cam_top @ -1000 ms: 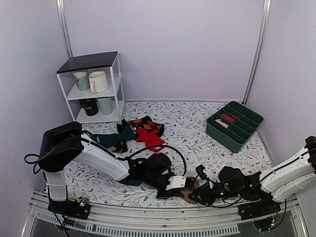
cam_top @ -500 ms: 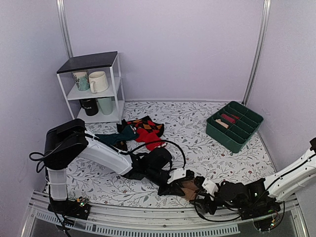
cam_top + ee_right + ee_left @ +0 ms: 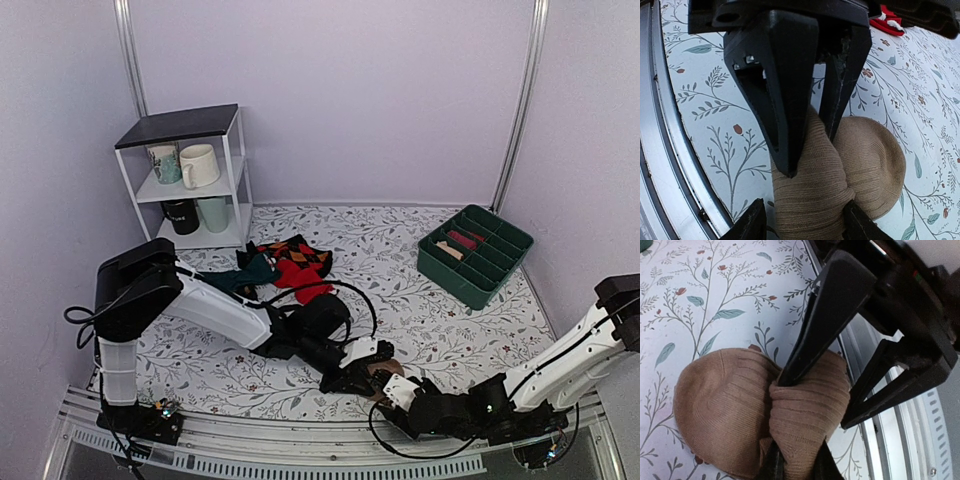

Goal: Roll the socks
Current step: Roll a pair of socks at the center of the board.

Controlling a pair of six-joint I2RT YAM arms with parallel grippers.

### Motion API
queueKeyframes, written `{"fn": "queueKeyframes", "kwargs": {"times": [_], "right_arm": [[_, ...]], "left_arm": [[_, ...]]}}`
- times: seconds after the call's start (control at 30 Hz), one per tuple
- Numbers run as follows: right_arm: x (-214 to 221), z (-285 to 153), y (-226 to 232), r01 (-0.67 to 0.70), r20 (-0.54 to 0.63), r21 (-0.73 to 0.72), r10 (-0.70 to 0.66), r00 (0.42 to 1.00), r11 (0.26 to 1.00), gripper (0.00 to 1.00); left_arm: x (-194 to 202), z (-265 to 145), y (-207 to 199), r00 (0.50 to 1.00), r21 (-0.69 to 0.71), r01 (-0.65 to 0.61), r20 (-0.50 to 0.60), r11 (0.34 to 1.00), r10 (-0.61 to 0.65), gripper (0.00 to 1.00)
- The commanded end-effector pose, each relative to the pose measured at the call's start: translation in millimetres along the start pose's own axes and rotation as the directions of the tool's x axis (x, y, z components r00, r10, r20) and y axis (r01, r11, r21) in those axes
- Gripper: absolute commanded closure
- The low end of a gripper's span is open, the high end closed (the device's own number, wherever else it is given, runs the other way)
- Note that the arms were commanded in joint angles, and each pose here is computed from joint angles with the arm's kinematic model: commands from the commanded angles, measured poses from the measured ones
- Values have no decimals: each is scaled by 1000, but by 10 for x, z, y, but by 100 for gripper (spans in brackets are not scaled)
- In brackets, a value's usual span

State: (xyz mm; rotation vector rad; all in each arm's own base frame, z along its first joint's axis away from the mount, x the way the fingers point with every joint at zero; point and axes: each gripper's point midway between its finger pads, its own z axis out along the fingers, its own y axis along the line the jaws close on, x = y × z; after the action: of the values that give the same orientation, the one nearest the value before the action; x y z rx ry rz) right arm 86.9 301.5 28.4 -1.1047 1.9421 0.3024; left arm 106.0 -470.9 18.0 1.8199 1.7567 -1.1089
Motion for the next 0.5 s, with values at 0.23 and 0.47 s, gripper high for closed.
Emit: {"fn": "queueKeyframes", "kwargs": {"times": [0.23,0.47], "right_arm": [[-392,-447,-19,-114,172,-216,153,973,970,49],[-383,-598,-146,-188,225,-341,274,935,921,51]], "left_arm": [[1401,45,-198,881,-16,262,-405,965,-245,100],[1399,52,-196,880,-12,260,-408,966,-242,100]]}}
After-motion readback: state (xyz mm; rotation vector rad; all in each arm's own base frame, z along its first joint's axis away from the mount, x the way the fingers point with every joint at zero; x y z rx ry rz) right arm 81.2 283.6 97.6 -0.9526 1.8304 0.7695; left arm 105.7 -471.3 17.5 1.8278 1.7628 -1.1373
